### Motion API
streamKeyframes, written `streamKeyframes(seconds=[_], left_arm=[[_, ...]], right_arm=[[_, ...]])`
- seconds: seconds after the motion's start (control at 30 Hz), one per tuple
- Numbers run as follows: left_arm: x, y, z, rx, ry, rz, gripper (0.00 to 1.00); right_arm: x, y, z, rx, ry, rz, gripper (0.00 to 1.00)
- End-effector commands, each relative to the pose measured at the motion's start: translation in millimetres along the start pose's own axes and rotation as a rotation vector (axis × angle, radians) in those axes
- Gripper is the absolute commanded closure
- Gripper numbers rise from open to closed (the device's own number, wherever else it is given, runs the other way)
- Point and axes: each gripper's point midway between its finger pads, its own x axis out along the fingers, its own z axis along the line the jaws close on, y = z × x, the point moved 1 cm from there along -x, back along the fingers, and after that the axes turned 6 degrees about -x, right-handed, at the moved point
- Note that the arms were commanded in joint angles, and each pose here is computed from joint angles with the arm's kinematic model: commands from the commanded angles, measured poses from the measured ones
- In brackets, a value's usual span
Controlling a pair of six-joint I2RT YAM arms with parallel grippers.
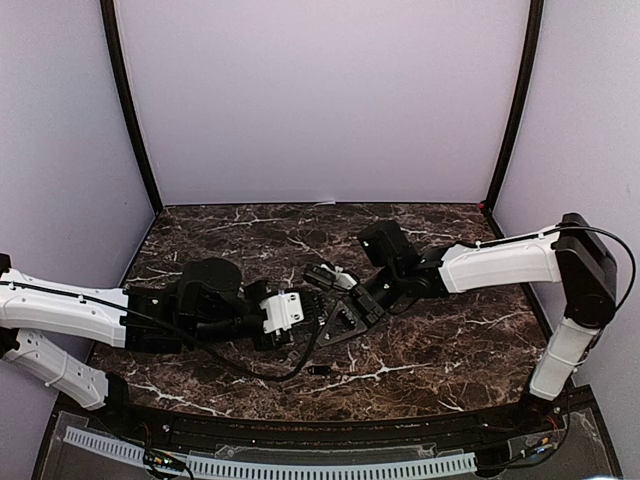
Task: Remove the keys from the keyring
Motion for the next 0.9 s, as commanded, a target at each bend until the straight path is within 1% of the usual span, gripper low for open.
streamKeyframes(seconds=[0.0, 0.1, 0.23, 0.4, 0.5, 0.6, 0.73, 0.8, 0.87], left_arm=[[-10, -48, -31, 0.016, 0.128, -0.203, 1.00], [-9, -47, -35, -0.006, 0.146, -0.200, 1.00], [-5, -28, -40, -0.023, 0.142, -0.154, 1.00], [-5, -8, -52, -0.084, 0.182, -0.100, 1.00], [-3, 0, -63, -0.126, 0.230, -0.079, 1.00], [0, 7, -72, -0.160, 0.263, -0.060, 1.00], [7, 19, -73, -0.173, 0.240, -0.022, 1.00], [6, 18, -71, -0.185, 0.235, -0.030, 1.00], [5, 14, -68, -0.221, 0.238, -0.042, 1.00]], right_arm=[[-9, -22, -15, -0.020, 0.056, -0.073, 1.00], [-11, -23, -12, -0.018, 0.044, -0.078, 1.00], [-14, -21, -8, 0.005, 0.021, -0.083, 0.99], [-23, -22, 11, 0.004, -0.055, -0.130, 0.77], [-28, -25, 24, 0.008, -0.090, -0.154, 0.70], [-32, -28, 33, 0.011, -0.110, -0.167, 0.68], [-33, -23, 39, 0.027, -0.132, -0.159, 0.65], [-36, -22, 37, 0.017, -0.122, -0.168, 0.65], [-42, -26, 31, -0.007, -0.080, -0.205, 0.65]])
